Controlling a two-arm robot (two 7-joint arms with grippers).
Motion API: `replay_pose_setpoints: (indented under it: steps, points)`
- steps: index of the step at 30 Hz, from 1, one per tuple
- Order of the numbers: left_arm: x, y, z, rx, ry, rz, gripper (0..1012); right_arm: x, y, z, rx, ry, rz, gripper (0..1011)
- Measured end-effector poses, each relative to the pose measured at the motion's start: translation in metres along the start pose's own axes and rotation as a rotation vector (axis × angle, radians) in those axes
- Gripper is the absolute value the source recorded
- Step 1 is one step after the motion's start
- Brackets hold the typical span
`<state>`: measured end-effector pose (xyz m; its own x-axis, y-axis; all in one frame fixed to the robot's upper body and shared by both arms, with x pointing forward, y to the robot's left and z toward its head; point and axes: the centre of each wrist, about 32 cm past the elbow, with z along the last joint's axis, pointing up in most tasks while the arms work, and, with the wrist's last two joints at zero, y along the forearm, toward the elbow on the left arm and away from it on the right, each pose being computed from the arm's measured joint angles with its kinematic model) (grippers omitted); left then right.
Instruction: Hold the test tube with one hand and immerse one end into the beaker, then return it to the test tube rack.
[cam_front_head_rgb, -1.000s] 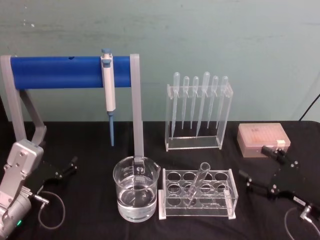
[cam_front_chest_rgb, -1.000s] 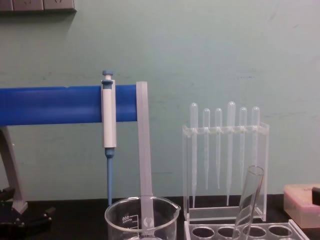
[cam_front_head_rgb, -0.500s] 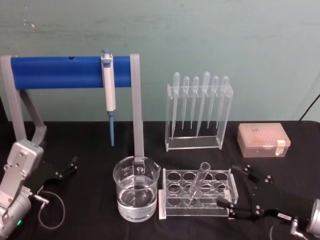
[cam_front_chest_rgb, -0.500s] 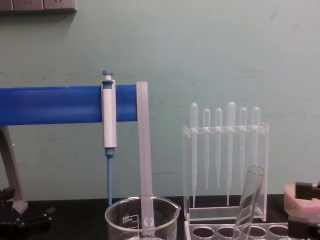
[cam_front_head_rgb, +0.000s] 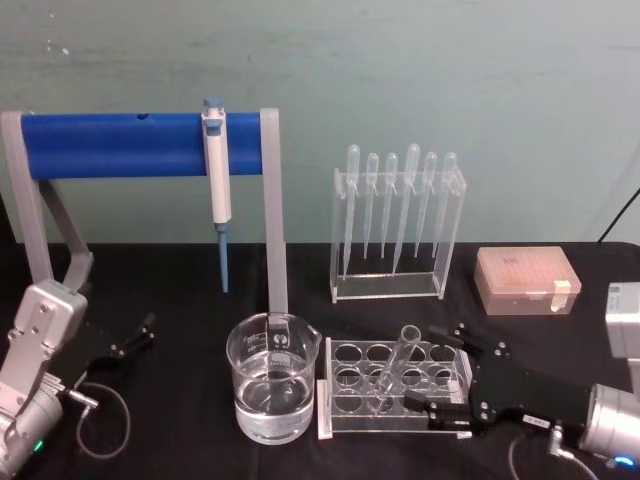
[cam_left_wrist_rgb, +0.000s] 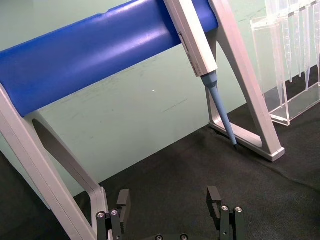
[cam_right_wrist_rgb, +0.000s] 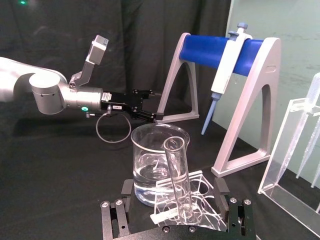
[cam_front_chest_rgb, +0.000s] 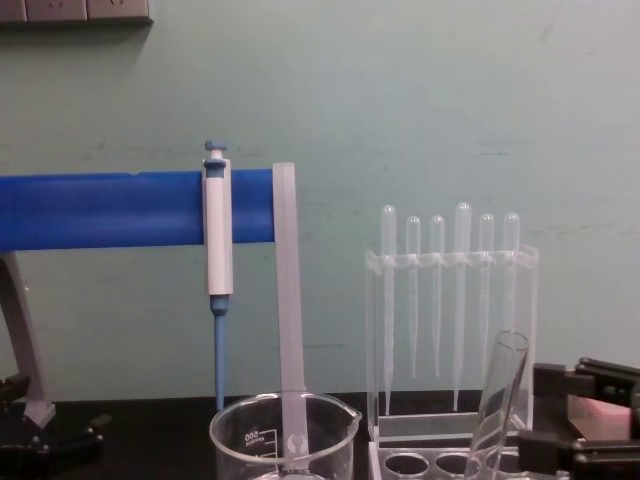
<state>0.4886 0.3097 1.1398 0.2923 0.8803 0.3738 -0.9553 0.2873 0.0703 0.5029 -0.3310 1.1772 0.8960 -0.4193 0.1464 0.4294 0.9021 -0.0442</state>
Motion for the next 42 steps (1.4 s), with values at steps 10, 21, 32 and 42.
replay_pose_setpoints:
  steps: [10,21,32,42]
  points:
    - [0.0000,0.0000,0.0000,0.000,0.000,0.000,1000,0.011,0.017,0.001,-0.010,-0.006,0.030,1002]
    - [0.0000,0.0000,0.0000,0.000,0.000,0.000,1000,0.017,0.025,0.002,-0.006,-0.009,0.037,1002]
    - [0.0000,0.0000,0.0000,0.000,0.000,0.000,1000,0.020,0.029,-0.001,0.022,0.004,0.040,1002]
    - [0.0000,0.0000,0.0000,0.000,0.000,0.000,1000,0.022,0.032,-0.003,0.025,0.020,0.035,1002]
